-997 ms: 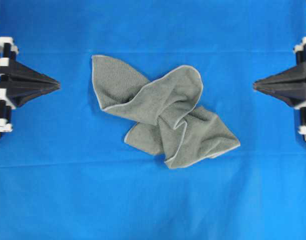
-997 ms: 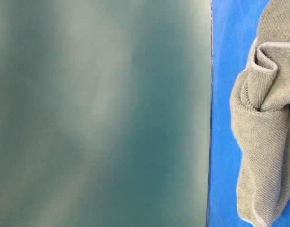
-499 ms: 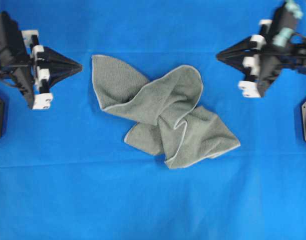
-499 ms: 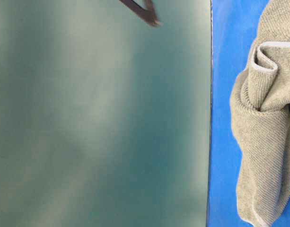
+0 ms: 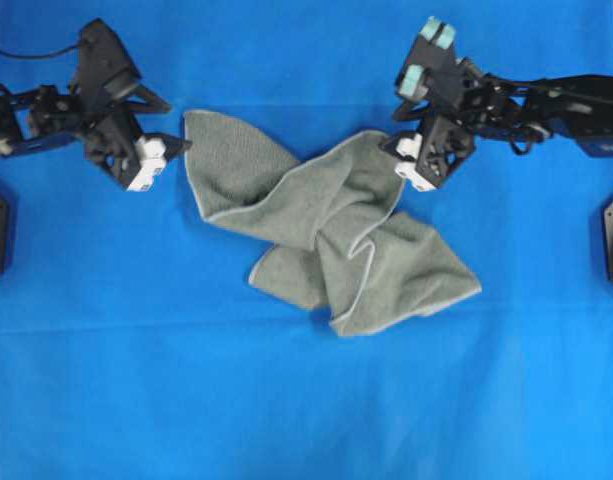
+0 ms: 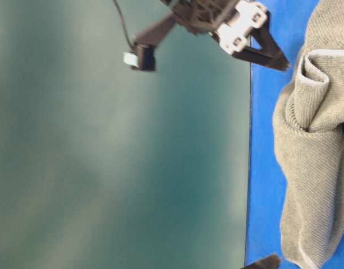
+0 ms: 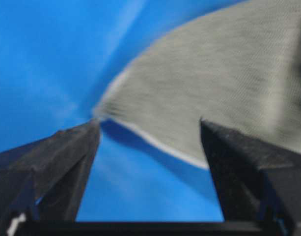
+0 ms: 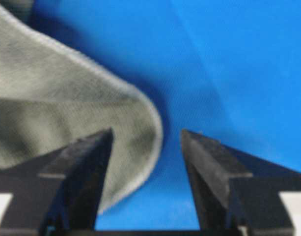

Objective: Fold a large towel.
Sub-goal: 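Move both grippers to the towel's top corners and grasp them, then lift the towel high with both grippers and spread it apart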

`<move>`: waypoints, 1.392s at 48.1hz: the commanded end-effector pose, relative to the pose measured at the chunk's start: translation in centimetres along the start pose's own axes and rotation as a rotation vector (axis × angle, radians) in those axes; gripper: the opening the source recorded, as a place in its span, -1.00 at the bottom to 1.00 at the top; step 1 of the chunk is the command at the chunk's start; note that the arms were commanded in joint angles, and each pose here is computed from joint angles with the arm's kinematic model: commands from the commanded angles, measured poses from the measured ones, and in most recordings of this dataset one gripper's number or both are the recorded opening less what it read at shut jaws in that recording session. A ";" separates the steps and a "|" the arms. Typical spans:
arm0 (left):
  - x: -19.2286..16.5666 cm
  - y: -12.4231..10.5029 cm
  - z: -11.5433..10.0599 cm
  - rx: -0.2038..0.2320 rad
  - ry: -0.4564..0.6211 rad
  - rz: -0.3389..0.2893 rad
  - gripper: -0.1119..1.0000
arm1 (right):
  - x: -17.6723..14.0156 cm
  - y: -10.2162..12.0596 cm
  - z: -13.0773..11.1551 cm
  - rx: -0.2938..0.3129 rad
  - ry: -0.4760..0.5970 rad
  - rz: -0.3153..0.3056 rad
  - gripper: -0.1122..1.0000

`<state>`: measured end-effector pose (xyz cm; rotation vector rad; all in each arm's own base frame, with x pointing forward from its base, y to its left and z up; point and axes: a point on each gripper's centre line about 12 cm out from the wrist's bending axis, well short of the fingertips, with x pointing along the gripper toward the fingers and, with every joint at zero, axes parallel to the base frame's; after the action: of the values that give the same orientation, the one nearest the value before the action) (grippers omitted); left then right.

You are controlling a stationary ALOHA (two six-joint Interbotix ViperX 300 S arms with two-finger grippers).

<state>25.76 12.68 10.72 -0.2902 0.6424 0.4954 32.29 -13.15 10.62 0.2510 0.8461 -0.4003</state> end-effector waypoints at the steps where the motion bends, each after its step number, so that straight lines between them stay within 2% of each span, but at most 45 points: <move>1: 1.4 1.1 0.4 -0.021 -0.015 0.028 0.60 | 1.0 -0.4 0.5 0.005 -0.011 -0.007 0.28; 9: 3.6 1.7 -0.7 -0.019 0.037 0.047 0.60 | 2.7 -0.8 -0.6 0.009 0.039 -0.016 0.28; 14: 4.6 1.9 -1.0 -0.015 0.057 0.051 0.59 | 2.8 -0.8 -0.6 0.002 0.031 -0.015 0.25; 17: 4.9 1.9 -0.9 -0.014 0.066 0.052 0.56 | 2.8 -0.8 -0.5 -0.001 0.028 -0.014 0.18; 20: 4.9 1.8 -0.9 -0.011 0.075 0.051 0.46 | 2.8 -0.7 -0.6 -0.006 0.033 -0.014 -0.03; 23: 4.9 1.8 -1.0 -0.008 0.096 0.051 0.23 | 2.7 -0.7 -0.7 -0.006 0.036 -0.014 -0.33; 27: 4.6 1.8 -1.1 0.000 0.119 0.053 -0.20 | 2.4 -0.7 -0.6 -0.005 0.039 -0.014 -0.72; 33: 3.6 1.6 -0.1 0.002 0.108 0.050 -0.72 | 1.1 -0.5 0.1 -0.008 0.022 -0.011 -0.75; 40: 1.0 1.1 2.8 0.004 0.045 0.038 -0.75 | -2.2 -0.3 1.8 -0.011 -0.027 -0.008 -0.75; 49: -4.8 0.1 8.6 0.009 -0.110 0.012 -0.75 | -8.2 0.0 4.3 -0.022 -0.140 0.000 -0.75; 56: -9.9 -0.6 12.2 0.012 -0.257 -0.010 -0.75 | -12.9 0.3 5.3 -0.043 -0.241 0.005 -0.75; 67: -18.5 -1.6 16.5 0.024 -0.527 -0.054 -0.75 | -21.3 0.8 6.9 -0.069 -0.444 0.020 -0.75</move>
<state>22.91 12.14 31.59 -0.1732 0.2346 0.4966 25.49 -10.36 28.39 0.1233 0.5086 -0.3940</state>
